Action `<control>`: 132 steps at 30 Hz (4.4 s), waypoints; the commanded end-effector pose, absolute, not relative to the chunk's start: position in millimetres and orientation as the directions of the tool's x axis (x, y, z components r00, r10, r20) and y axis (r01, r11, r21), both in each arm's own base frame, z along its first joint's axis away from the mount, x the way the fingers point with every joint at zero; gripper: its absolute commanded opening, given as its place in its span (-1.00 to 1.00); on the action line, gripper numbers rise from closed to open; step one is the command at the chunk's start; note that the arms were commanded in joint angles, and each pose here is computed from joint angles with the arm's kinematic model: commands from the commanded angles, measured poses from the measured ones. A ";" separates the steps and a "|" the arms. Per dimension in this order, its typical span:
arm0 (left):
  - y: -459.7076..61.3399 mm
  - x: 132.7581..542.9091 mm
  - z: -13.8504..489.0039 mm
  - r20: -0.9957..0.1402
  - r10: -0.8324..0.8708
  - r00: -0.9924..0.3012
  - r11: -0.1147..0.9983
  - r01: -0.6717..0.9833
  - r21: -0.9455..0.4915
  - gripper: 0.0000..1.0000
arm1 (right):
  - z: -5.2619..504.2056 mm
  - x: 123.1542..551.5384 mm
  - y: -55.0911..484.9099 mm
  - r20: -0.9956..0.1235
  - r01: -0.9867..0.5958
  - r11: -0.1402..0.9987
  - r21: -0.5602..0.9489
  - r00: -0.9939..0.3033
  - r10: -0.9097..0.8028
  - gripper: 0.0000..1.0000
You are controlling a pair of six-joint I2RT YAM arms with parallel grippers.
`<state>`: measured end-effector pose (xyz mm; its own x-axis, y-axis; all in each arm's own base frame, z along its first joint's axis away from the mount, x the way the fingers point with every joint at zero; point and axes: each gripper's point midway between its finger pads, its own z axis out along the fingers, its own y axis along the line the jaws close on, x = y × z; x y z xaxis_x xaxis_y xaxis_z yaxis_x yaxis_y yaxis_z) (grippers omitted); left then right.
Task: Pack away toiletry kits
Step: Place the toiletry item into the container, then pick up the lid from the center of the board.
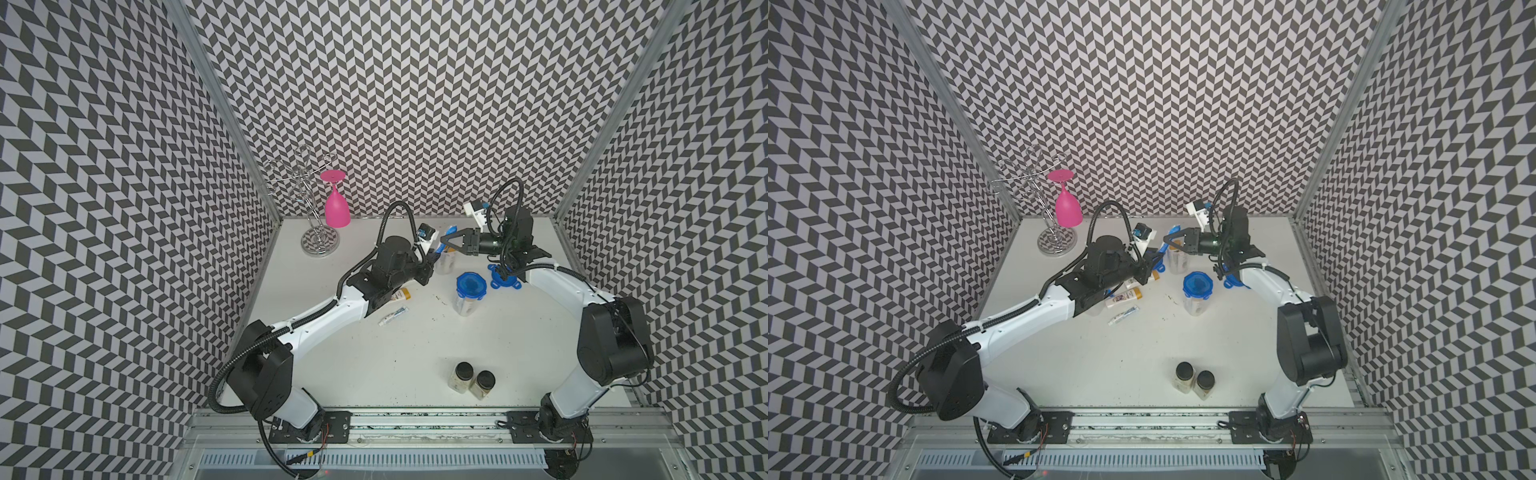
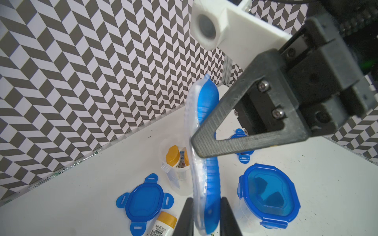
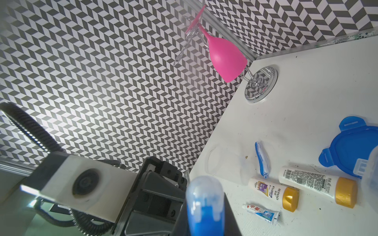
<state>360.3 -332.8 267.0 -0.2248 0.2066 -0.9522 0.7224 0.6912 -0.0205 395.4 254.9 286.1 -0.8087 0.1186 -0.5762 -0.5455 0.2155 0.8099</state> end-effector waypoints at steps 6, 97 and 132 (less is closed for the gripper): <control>-312.3 367.8 260.1 -0.939 0.127 -0.319 0.726 0.675 -0.131 0.82 | 292.3 439.6 245.4 -0.736 -0.624 0.445 0.642 -0.665 0.129 -1.00; -243.1 357.6 296.0 -0.909 -0.124 -0.398 0.676 0.637 -0.371 0.96 | 11.0 456.9 7.2 -0.292 0.119 0.992 -0.038 -0.951 0.103 1.00; -231.1 371.4 275.1 -0.881 -0.146 -0.450 0.746 0.534 -0.397 0.92 | 194.9 510.3 103.7 -0.599 -0.107 0.994 0.017 -0.797 -0.075 0.32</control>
